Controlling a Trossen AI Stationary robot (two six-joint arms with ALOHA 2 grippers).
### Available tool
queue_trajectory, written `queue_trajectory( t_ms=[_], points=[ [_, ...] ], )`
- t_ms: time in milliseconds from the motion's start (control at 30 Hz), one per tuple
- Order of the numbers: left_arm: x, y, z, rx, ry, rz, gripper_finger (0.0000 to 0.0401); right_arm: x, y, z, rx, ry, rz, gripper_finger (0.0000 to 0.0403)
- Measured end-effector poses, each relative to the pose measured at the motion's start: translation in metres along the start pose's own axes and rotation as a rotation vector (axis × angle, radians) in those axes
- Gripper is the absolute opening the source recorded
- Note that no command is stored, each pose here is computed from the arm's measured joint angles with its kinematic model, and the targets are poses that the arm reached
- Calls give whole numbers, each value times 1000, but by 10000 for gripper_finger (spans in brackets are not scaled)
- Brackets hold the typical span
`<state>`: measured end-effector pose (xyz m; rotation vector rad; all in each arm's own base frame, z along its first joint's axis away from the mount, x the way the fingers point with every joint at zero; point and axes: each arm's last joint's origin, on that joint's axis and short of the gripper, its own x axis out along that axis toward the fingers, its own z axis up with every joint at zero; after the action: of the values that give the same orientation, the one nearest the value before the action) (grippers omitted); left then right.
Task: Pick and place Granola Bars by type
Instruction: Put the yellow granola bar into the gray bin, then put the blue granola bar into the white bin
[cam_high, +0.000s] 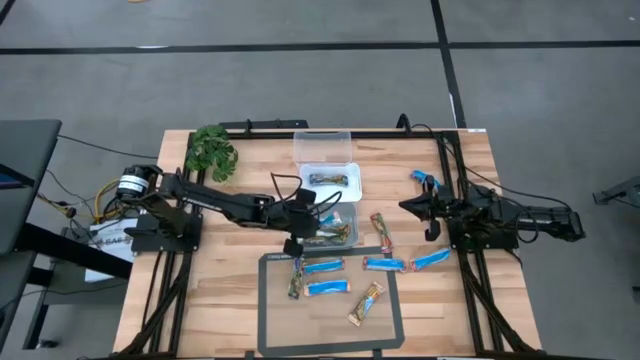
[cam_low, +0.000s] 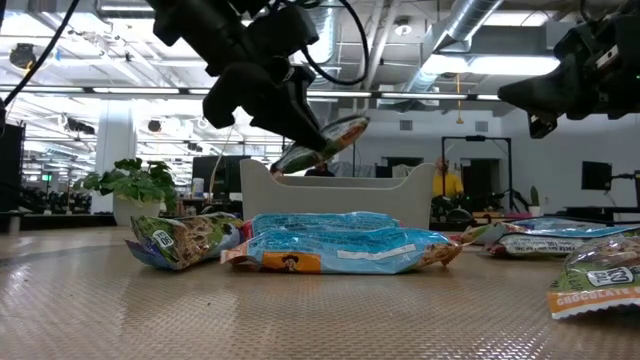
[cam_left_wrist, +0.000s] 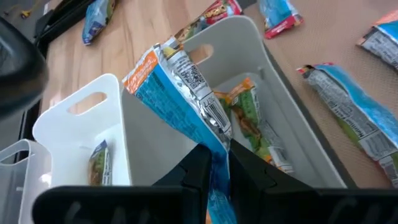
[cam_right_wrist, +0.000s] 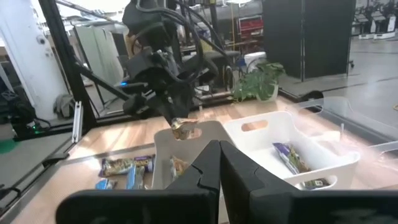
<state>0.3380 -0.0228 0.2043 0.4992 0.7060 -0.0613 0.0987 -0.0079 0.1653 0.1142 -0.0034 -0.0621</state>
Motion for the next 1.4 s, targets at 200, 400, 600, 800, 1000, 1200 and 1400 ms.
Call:
queue_trajectory(
  t_ms=[200, 400, 600, 800, 1000, 1200, 1400],
  points=[
    [0, 0, 0, -39, 2, -7, 65, 0, 0, 0, 0, 4, 0, 0],
    [0, 0, 0, -112, 11, 23, 123, 0, 0, -1, 0, 7, -1, 0],
    [-1, -2, 1, -178, 13, 48, 152, 0, 0, -1, 0, 7, 0, 0],
    [-10, -19, 13, -352, -39, 10, 155, 0, 0, -1, 0, 7, 0, 0],
    [-27, -47, 25, -625, -51, -78, 155, 0, 0, -1, 0, 7, 0, 0],
    [-38, -76, 26, -961, 50, -172, 155, 0, 0, -1, 0, 7, 0, 0],
    [-43, -91, 17, -1173, 207, -167, 155, 0, 0, -1, 0, 7, 0, 0]
  ],
)
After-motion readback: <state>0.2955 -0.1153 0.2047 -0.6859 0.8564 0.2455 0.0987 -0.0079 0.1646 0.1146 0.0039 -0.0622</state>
